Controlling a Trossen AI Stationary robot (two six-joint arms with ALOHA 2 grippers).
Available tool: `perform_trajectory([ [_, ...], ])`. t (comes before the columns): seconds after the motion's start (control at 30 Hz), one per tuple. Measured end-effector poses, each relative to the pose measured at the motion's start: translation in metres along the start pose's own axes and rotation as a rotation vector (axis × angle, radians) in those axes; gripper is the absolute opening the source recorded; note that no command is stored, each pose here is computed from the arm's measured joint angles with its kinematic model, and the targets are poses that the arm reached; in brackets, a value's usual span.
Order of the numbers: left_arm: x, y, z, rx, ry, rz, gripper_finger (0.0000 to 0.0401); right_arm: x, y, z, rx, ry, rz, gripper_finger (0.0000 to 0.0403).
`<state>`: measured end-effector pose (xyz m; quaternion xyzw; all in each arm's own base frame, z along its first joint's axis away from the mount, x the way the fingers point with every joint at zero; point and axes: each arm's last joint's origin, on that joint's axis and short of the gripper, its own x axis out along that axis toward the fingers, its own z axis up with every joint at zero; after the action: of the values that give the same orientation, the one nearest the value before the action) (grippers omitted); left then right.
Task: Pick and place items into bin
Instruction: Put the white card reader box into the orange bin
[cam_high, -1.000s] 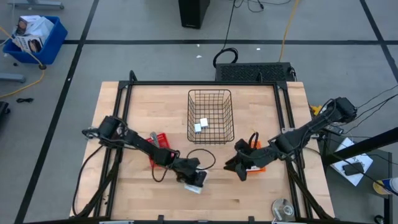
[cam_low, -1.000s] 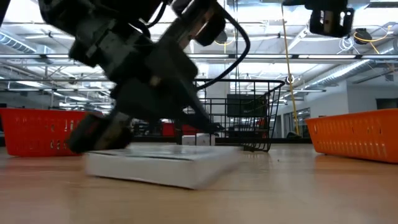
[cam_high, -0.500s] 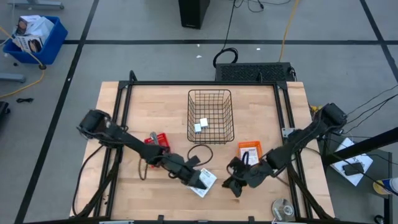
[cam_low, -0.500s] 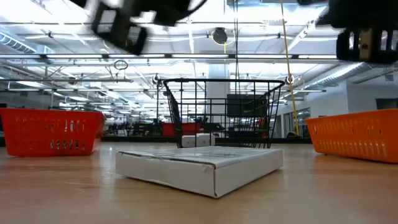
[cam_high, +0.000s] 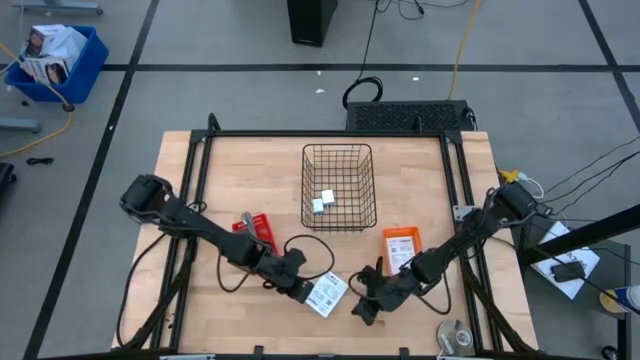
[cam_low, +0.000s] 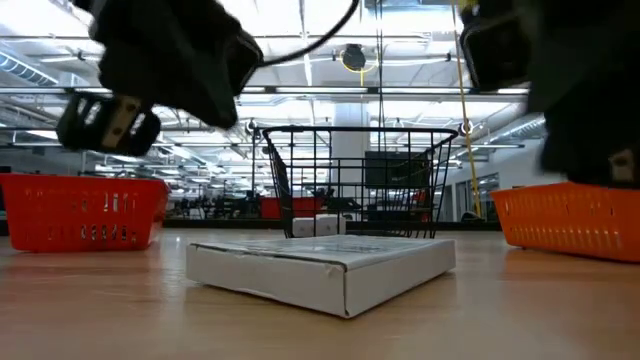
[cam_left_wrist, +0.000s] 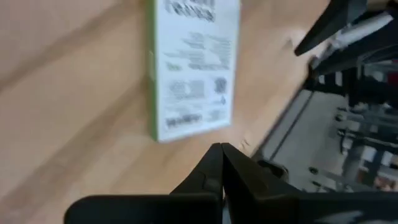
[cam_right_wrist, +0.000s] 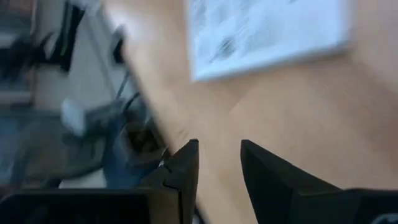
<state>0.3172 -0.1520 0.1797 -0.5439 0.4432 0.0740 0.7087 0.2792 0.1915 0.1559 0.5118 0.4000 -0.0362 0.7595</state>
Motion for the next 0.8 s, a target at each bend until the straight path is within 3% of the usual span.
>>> perform_trajectory([
  [0.3, 0.035, 0.028, 0.002, -0.030, 0.025, 0.145, 0.0003, 0.008, -0.009, 0.009, 0.092, -0.098, -0.055, 0.0074],
  [0.63, 0.041, 0.024, 0.001, -0.049, 0.000, 0.097, 0.0003, 0.007, -0.021, 0.011, 0.126, -0.097, -0.174, 0.0052],
  [0.8, 0.044, 0.027, 0.003, -0.058, -0.001, 0.101, 0.0005, 0.007, -0.023, 0.013, 0.130, -0.099, -0.185, 0.0012],
])
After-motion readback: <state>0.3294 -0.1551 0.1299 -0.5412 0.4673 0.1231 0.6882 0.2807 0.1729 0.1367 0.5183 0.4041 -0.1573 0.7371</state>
